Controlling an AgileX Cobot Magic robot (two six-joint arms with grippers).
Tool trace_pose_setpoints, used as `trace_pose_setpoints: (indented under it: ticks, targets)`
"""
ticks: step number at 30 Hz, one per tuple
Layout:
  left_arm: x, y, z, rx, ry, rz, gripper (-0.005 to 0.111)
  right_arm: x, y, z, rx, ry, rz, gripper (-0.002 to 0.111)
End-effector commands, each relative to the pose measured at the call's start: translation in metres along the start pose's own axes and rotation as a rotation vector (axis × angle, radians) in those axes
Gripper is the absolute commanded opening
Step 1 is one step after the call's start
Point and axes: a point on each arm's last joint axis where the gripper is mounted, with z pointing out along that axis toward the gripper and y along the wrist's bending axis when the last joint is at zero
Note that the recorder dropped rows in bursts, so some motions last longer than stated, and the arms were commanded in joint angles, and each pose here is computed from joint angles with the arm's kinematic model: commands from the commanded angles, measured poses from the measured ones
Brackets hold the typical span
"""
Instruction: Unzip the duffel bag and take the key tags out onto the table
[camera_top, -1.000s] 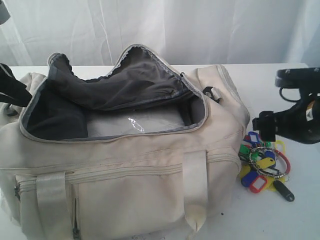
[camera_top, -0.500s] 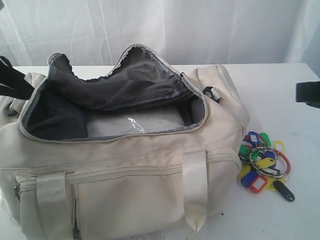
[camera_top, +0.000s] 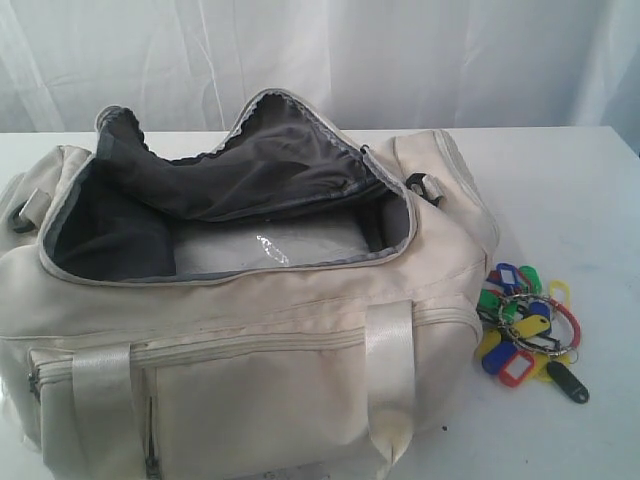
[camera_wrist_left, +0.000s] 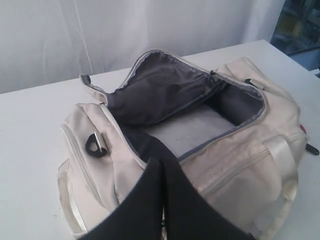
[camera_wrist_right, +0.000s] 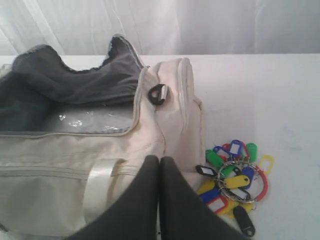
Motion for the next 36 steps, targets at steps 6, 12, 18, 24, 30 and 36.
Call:
trace_pose_setpoints:
  ticks: [6, 12, 18, 24, 30, 36]
  targets:
    - [0.033, -0.006, -0.03, -0.03, -0.285, 0.009, 0.0, -0.004, 0.004, -0.033, -0.008, -0.303, -0.036, 0.0]
    - [0.035, 0.0, -0.009, -0.035, -0.281, -0.018, 0.0, -0.004, 0.004, -0.033, -0.01, -0.3, -0.025, 0.0]
    - [0.037, 0.0, -0.008, -0.032, -0.259, -0.019, 0.0, -0.004, 0.004, -0.033, -0.01, -0.3, -0.025, 0.0]
    - [0.037, 0.0, -0.008, -0.033, -0.259, -0.015, 0.0, -0.004, 0.004, -0.033, -0.01, -0.3, -0.025, 0.0]
    - [0.037, 0.0, -0.008, -0.033, -0.259, -0.015, 0.0, -0.004, 0.004, -0.033, -0.01, -0.3, -0.025, 0.0]
    - [0.048, 0.006, 0.012, -0.072, -0.269, -0.039, 0.0, -0.004, 0.004, -0.033, -0.01, -0.3, -0.025, 0.0]
